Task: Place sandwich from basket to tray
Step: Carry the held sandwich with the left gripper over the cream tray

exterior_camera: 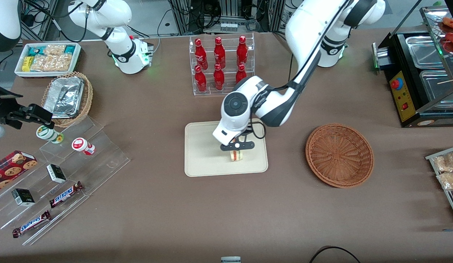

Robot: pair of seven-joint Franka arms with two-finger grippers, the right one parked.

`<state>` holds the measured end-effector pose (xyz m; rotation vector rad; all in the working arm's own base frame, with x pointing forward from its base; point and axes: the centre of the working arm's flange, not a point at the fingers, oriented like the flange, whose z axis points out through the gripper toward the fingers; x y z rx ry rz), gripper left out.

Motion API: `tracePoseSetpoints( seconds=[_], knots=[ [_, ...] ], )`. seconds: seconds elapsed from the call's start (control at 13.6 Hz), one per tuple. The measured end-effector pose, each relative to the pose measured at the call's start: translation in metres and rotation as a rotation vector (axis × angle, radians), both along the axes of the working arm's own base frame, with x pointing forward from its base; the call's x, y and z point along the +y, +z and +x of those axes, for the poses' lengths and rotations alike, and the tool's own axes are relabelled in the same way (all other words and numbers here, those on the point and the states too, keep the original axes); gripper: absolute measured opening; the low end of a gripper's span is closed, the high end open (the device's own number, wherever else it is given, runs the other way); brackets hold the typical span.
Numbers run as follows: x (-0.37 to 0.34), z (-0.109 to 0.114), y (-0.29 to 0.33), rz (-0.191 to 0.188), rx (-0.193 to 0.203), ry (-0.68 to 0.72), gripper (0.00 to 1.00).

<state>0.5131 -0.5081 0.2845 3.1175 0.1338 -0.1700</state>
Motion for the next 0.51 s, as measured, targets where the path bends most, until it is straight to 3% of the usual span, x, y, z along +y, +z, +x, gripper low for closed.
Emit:
tracePoseSetpoints(
  seconds=[0.51],
  knots=[
    [-0.041, -0.005, -0.039, -0.002, 0.013, 0.019, 0.15]
  ],
)
